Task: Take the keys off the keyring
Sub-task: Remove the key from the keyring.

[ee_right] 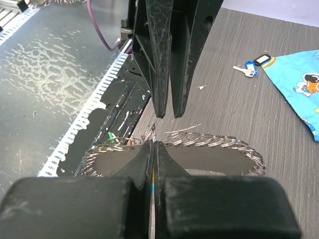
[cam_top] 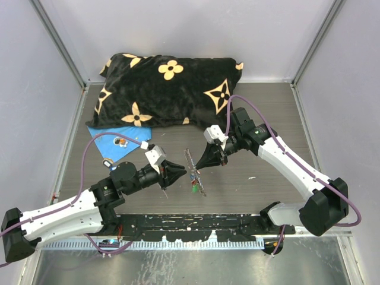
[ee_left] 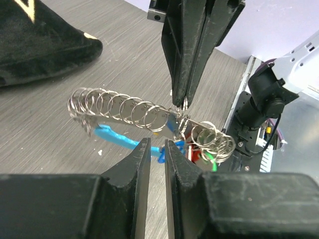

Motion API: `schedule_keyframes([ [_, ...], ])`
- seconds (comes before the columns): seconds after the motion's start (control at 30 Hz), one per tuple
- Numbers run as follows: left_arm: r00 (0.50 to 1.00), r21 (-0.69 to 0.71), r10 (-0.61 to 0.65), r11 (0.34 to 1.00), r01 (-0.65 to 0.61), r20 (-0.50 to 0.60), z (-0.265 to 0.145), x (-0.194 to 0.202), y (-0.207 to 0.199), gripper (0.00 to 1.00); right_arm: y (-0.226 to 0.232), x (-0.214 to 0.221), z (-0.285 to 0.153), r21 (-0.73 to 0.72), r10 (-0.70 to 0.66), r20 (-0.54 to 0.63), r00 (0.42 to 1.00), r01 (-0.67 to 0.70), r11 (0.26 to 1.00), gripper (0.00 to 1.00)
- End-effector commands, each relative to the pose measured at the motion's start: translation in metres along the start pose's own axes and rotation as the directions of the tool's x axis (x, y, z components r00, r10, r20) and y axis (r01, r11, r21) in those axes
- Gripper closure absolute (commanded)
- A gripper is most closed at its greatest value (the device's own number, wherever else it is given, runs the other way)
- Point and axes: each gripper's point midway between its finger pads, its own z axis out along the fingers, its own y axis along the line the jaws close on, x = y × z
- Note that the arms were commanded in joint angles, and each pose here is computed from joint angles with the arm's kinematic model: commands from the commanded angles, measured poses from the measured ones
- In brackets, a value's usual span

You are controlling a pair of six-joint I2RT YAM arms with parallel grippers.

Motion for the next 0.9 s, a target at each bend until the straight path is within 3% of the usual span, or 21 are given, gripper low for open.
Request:
schedule_keyframes([
  [0.0,0.997,0.002,0.002,1.000,-0.002,0.079,0.009,-0.025,-0.003,0.81,0.004,-0.025,-0.001,-0.019,-0.080,0.060,0.995,0.081,0.997,0.99],
  [0.23,0.999,0.094,-0.015,0.995,0.011,0.041,0.021,-0.020,-0.019,0.81,0.004,-0.024,-0.001,-0.019,-0.080,0.059,0.995,0.081,0.997,0.99],
  [0.87,0.998,0.116,-0.046,0.992,0.042,0.035,0.021,-0.026,-0.026,0.77,0.004,-0.024,-0.001,-0.019,-0.080,0.059,0.995,0.081,0.997,0.99],
])
